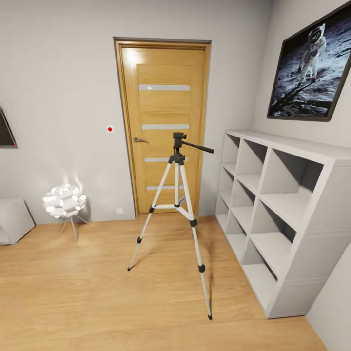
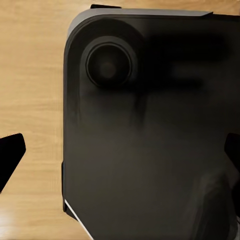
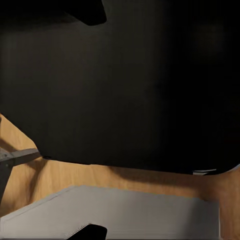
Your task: Attach the digital camera to the camera tripod in the bedroom.
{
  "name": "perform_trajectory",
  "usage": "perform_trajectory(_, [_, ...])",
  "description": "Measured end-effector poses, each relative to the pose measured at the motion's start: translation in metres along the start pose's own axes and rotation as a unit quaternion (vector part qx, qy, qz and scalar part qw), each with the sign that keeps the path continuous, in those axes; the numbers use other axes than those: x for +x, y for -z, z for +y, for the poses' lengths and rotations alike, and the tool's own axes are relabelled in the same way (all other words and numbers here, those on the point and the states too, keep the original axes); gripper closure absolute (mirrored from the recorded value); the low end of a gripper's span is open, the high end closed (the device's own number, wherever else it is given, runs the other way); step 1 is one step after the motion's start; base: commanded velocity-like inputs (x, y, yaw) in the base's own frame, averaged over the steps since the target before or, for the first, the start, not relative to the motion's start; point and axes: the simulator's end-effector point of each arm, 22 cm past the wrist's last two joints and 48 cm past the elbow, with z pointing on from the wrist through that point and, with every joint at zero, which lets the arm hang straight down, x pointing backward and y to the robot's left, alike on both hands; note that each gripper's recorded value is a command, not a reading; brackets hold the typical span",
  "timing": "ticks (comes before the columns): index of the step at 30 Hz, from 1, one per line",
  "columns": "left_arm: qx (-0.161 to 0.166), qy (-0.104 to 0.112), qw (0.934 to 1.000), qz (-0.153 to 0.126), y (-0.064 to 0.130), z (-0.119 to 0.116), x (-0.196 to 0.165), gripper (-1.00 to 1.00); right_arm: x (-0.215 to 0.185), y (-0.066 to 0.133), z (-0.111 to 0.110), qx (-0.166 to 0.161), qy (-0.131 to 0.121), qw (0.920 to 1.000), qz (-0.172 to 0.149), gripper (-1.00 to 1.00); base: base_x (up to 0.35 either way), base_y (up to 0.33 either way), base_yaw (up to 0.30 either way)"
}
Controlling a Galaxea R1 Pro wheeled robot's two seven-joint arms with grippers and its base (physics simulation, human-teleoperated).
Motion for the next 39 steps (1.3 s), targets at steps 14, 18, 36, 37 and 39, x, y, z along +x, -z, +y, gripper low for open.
perform_trajectory(14, [-0.002,0.026,0.9997,0.000,-0.0001,0.0014,0.0001,-1.00,0.0000,-0.0001,-0.0002,0.000,0.000,1.0000,0.000,-1.00,-0.037,-0.028,0.258])
perform_trajectory(18, [-0.005,0.059,0.9983,0.001,-0.0001,0.0026,0.0003,-1.00,0.0000,-0.0001,0.0000,0.000,0.000,1.0000,0.000,-1.00,-0.192,-0.133,0.269])
perform_trajectory(36, [-0.005,0.077,0.9970,0.000,0.0000,0.0037,0.0001,-1.00,-0.0001,0.0000,-0.0023,0.003,0.000,1.0000,0.000,-1.00,-0.025,-0.018,0.084])
perform_trajectory(37, [-0.005,0.077,0.9970,0.000,0.0000,0.0037,0.0001,-1.00,-0.0001,0.0000,-0.0026,0.003,0.000,1.0000,0.000,-1.00,0.000,0.000,0.002])
perform_trajectory(39, [-0.005,0.077,0.9970,0.000,0.0000,0.0037,0.0000,-1.00,-0.0001,0.0000,-0.0032,0.003,0.000,1.0000,-0.001,-1.00,0.000,0.000,0.001])
